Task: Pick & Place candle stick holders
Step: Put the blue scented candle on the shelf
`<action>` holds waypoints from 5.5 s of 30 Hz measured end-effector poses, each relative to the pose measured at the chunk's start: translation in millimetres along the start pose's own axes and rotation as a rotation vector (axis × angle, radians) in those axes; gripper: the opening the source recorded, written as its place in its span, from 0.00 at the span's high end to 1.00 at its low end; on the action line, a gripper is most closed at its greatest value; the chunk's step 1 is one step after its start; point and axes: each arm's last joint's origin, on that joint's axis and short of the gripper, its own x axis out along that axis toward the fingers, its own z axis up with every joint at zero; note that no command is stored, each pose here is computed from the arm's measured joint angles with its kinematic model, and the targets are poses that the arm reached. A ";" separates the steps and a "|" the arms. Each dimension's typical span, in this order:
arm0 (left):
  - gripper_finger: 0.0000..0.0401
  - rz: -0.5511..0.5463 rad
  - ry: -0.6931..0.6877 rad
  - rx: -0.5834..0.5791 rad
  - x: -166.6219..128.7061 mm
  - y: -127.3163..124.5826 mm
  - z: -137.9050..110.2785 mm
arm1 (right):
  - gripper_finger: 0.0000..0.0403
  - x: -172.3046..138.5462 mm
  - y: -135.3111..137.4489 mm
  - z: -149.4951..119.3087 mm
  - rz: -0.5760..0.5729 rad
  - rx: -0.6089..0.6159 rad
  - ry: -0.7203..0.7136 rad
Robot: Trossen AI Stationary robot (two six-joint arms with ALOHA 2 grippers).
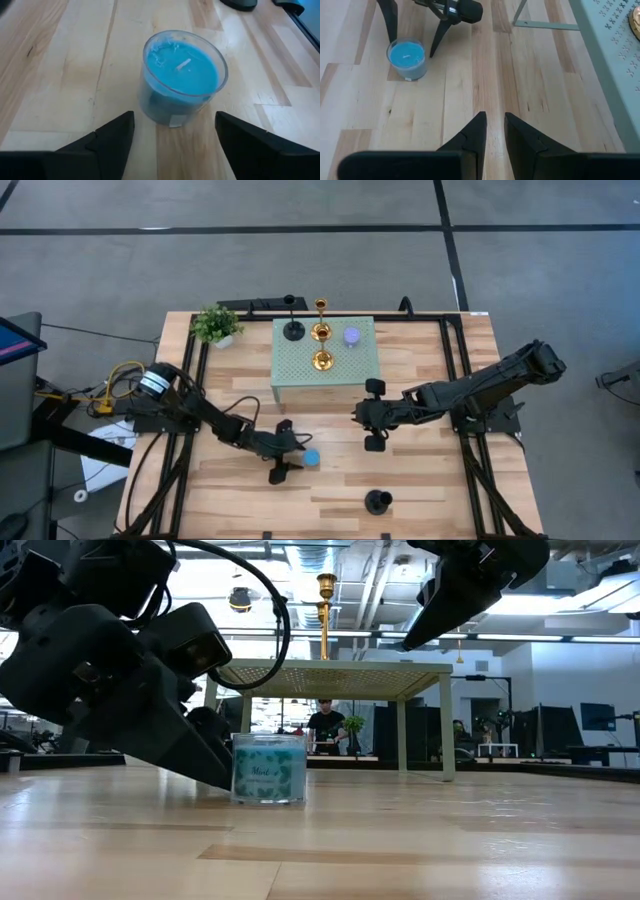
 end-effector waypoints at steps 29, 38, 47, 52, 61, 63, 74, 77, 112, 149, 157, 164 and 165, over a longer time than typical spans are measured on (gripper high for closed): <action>0.15 0.018 -0.145 0.046 31.0 14.3 11.1 | 0.85 0.0 0.0 -0.3 -0.001 0.025 0.002; 0.21 0.017 -0.148 0.041 33.8 13.6 9.9 | 0.85 0.0 0.2 -0.3 0.000 0.024 0.002; 0.38 0.000 -0.159 0.035 31.2 12.0 14.1 | 0.85 0.0 0.2 -0.5 0.000 0.024 0.003; 0.41 0.001 -0.162 0.035 31.1 11.9 14.4 | 0.85 0.0 0.2 -0.5 0.000 0.024 0.003; 0.36 0.002 -0.162 0.035 31.1 11.9 14.4 | 0.85 0.0 0.2 -0.7 0.000 0.023 0.005; 0.39 0.003 -0.163 0.035 31.0 12.0 14.6 | 0.85 0.0 0.1 -0.9 0.000 0.023 0.007; 0.34 0.003 -0.164 0.035 30.9 11.9 14.8 | 0.85 0.0 -0.2 -3.2 -0.004 0.014 0.030; 0.38 0.002 -0.167 0.035 30.9 11.8 15.1 | 0.85 -0.1 -0.4 -4.4 -0.006 0.010 0.042; 0.39 0.049 -0.398 0.157 -12.2 12.0 77.6 | 1.00 -5.8 2.5 -26.4 -0.035 0.029 0.249; 0.40 0.475 -0.532 0.279 10.3 44.6 187.2 | 1.00 4.5 24.3 -82.6 -0.068 0.109 0.320; 0.41 0.596 -0.530 0.283 25.6 47.1 196.6 | 1.00 1.4 29.1 -85.6 -0.064 0.075 0.332; 0.38 0.653 -0.553 0.260 22.7 54.2 205.0 | 1.00 -5.0 42.0 -88.8 -0.040 0.023 0.316; 0.38 0.657 -0.555 0.258 22.3 55.6 205.9 | 1.00 -5.8 43.7 -89.4 -0.035 0.017 0.315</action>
